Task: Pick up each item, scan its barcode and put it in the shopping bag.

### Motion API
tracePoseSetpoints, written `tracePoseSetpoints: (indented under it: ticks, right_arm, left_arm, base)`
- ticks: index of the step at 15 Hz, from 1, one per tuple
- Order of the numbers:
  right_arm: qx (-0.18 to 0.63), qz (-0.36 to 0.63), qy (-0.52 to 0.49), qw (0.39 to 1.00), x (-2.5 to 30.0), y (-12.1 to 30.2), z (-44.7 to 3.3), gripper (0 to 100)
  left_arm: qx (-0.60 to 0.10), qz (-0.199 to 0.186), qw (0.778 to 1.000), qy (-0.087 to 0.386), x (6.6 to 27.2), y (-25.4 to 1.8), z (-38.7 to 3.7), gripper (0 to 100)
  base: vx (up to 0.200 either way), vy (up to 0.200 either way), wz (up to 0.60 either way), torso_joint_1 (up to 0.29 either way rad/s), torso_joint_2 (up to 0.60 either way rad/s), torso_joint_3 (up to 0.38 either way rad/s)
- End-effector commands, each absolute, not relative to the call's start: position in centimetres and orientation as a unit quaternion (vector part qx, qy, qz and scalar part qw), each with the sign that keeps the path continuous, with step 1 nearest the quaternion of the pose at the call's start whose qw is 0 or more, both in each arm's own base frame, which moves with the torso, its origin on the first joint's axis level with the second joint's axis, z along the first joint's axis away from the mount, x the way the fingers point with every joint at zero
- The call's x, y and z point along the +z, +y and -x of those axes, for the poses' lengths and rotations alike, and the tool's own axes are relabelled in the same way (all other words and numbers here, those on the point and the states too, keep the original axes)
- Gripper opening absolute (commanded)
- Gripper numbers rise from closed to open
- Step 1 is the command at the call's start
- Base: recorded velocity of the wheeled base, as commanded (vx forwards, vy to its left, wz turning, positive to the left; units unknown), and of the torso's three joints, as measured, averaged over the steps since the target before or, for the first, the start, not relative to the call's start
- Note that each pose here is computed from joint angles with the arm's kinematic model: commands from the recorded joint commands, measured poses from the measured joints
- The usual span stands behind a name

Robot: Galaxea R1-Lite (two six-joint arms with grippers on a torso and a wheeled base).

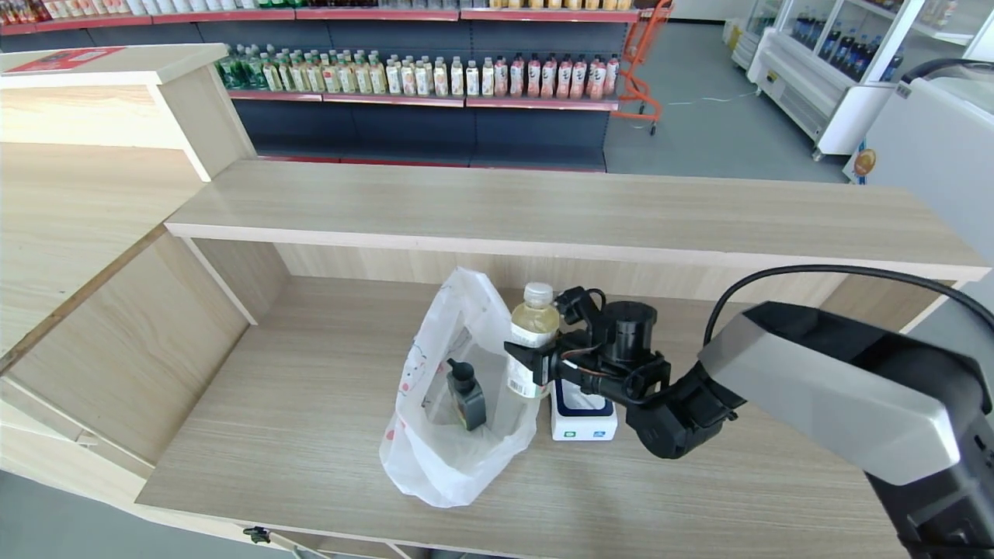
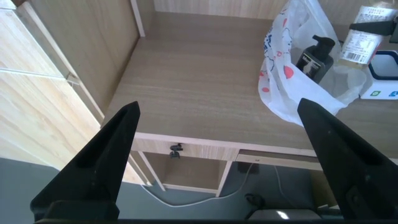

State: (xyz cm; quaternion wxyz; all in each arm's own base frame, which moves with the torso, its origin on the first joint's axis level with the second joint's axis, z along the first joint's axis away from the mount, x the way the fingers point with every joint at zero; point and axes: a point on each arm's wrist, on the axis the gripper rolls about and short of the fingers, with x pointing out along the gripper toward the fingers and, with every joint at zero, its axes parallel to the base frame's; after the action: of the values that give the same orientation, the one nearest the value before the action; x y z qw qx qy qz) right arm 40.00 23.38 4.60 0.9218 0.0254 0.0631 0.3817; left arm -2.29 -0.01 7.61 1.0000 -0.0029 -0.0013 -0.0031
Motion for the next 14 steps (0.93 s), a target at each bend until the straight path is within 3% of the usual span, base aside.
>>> tracePoseSetpoints:
  ticks: [1, 5, 14]
  right_arm:
    - [0.390, -0.012, 0.060, 0.919, 2.3, 24.8, -41.0, 0]
    - [0.432, -0.015, 0.036, 0.901, 3.2, 27.3, -41.2, 0]
    - [0.445, 0.067, 0.014, 0.893, -0.1, 27.9, -41.7, 0]
  left_arm:
    - [-0.003, 0.004, 1.000, -0.002, 7.6, 0.0, 2.3, 100]
    - [-0.003, 0.003, 1.000, -0.002, 7.6, 0.0, 2.3, 100]
    - [-0.003, 0.003, 1.000, -0.002, 7.6, 0.0, 2.3, 100]
  base:
    - [0.000, 0.000, 0.00, 0.000, 0.00, 0.000]
    - [0.000, 0.000, 0.00, 0.000, 0.00, 0.000]
    - [0.000, 0.000, 0.00, 0.000, 0.00, 0.000]
